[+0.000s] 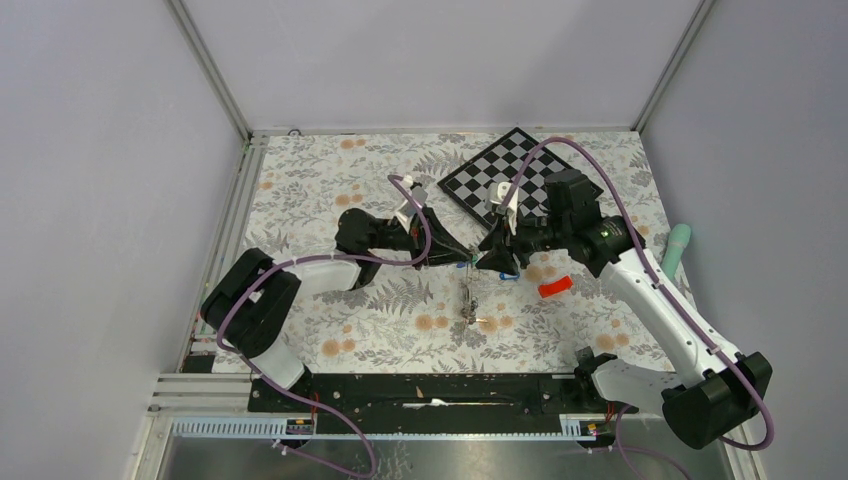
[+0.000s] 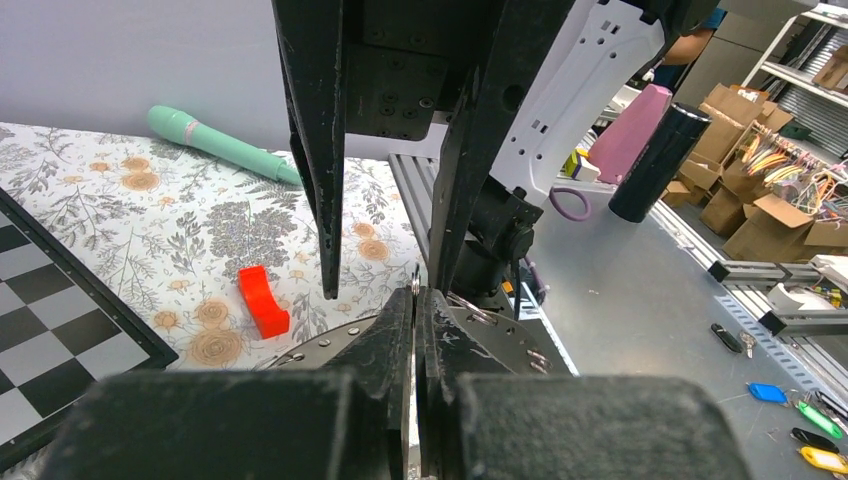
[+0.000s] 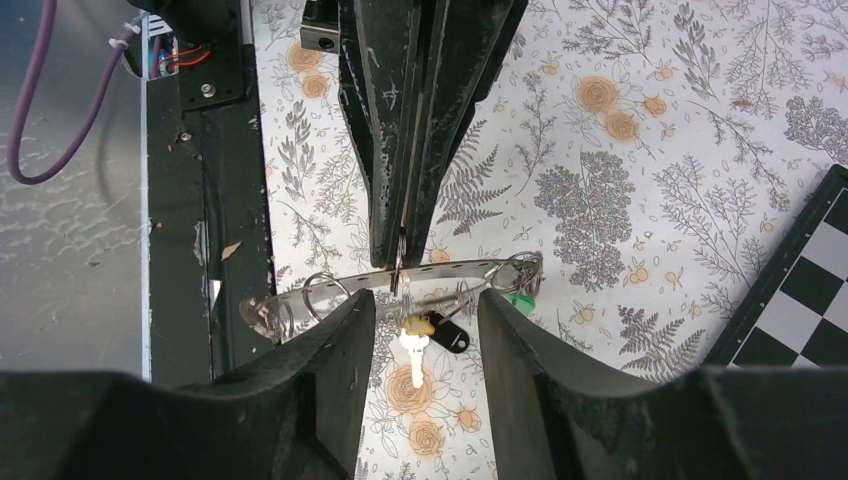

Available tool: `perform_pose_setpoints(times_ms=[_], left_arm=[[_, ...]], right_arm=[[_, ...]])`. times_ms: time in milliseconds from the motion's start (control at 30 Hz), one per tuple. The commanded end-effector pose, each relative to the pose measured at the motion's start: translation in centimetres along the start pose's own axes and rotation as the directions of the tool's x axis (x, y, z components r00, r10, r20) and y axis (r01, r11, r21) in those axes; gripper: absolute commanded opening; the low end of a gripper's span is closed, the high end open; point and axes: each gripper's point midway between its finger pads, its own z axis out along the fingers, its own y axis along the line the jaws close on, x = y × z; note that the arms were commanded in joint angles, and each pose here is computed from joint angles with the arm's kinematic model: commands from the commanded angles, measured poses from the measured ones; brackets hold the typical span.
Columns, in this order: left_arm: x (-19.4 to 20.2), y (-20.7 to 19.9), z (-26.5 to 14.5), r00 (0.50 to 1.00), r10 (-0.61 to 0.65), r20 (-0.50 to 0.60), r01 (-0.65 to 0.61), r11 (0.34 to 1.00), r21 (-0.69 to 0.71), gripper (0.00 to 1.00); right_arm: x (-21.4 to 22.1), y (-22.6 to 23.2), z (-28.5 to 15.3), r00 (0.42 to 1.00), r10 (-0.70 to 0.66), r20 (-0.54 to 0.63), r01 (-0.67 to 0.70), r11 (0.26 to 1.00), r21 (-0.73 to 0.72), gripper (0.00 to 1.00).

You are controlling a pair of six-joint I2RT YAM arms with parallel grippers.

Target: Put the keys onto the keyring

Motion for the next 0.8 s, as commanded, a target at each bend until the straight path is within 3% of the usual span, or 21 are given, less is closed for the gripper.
perform_pose_setpoints(times_ms=[0, 200, 433, 633, 767], left_arm=[[-2.1, -0.7, 0.4, 0.994, 0.08, 0.075, -0.08, 0.997, 0.0, 0.0], [-2.1, -0.4, 0.4, 0.994, 0.074, 0.081, -0.073, 0.997, -0.012, 0.0], [-1.6, -0.3, 0.4, 0.995, 0.072, 0.069, -0.071, 0.997, -0.013, 0.0], [-1.2, -0.3, 0.5, 0.996, 0.068, 0.056, -0.068, 0.998, -0.009, 0.0], [-1.1, -0.3, 0.5, 0.996, 0.072, 0.054, -0.071, 0.997, -0.007, 0.0]], right_arm=[[-1.7, 0.5, -0.3, 0.998, -0.028, 0.056, 0.03, 0.999, -0.031, 0.49], [-1.7, 0.5, -0.1, 0.998, -0.02, 0.06, 0.023, 0.999, -0.043, 0.45], [-2.0, 0.1, 0.1, 0.998, -0.01, 0.061, 0.013, 0.999, -0.035, 0.2], [-2.1, -0.1, 0.1, 0.998, -0.008, 0.062, 0.01, 1.0, -0.028, 0.2], [-1.9, -0.1, 0.1, 0.998, -0.011, 0.059, 0.012, 1.0, -0.024, 0.28]])
